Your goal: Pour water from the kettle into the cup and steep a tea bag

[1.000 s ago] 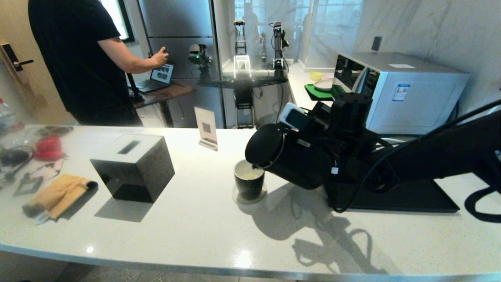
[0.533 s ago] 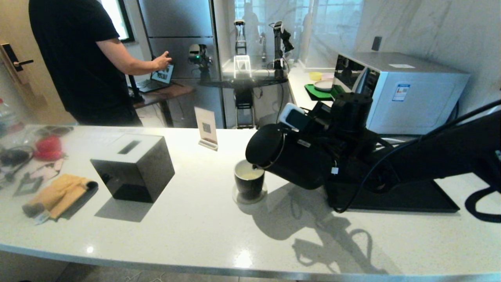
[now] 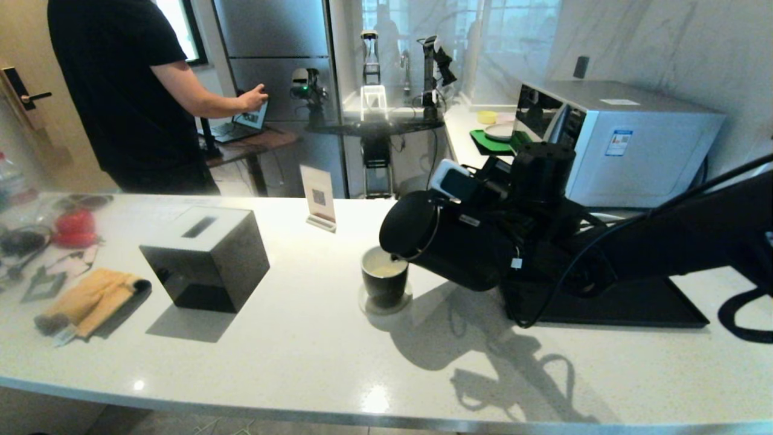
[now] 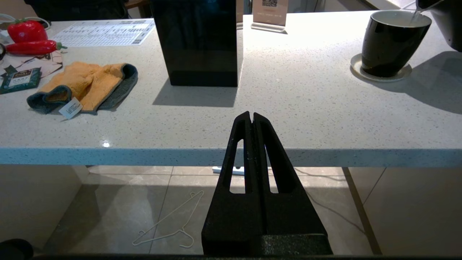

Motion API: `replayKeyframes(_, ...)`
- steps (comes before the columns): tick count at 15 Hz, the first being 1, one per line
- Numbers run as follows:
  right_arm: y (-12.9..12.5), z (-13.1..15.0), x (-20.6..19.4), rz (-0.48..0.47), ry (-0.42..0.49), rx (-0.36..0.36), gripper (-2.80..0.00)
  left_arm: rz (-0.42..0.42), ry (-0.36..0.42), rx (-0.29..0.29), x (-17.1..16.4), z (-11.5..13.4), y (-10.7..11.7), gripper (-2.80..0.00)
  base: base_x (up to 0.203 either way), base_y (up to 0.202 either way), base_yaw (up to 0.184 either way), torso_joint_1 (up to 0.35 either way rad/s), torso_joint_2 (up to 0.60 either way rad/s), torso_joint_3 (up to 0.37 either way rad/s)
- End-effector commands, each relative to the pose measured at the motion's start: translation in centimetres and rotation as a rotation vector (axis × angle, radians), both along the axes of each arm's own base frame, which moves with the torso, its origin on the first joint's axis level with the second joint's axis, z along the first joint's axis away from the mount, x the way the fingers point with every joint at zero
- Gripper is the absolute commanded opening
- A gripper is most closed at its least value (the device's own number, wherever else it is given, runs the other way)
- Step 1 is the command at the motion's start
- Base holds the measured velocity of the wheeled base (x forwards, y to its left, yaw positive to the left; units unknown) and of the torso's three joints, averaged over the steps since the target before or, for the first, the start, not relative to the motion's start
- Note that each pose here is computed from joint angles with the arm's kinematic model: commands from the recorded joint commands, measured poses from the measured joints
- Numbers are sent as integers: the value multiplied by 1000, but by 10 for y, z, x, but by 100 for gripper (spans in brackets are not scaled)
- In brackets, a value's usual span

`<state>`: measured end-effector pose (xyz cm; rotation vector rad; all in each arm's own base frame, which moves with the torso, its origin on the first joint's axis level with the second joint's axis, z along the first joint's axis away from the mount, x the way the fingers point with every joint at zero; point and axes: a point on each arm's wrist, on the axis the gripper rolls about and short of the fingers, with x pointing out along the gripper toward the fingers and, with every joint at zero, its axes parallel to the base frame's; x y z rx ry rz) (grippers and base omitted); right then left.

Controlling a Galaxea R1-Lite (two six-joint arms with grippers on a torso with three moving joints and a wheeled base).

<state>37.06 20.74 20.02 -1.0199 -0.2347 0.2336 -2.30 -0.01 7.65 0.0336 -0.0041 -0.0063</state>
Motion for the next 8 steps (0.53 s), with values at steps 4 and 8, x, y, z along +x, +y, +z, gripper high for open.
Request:
replayKeyframes(4,0,1,0,-1,-7,-4,-280,0,-1,0,0,0,0,-280,0,0,0,0,0,0)
replayKeyframes(8,-1,2,-1,1,20,45,-280,0,-1,0,0,0,0,-280,0,0,0,0,0,0)
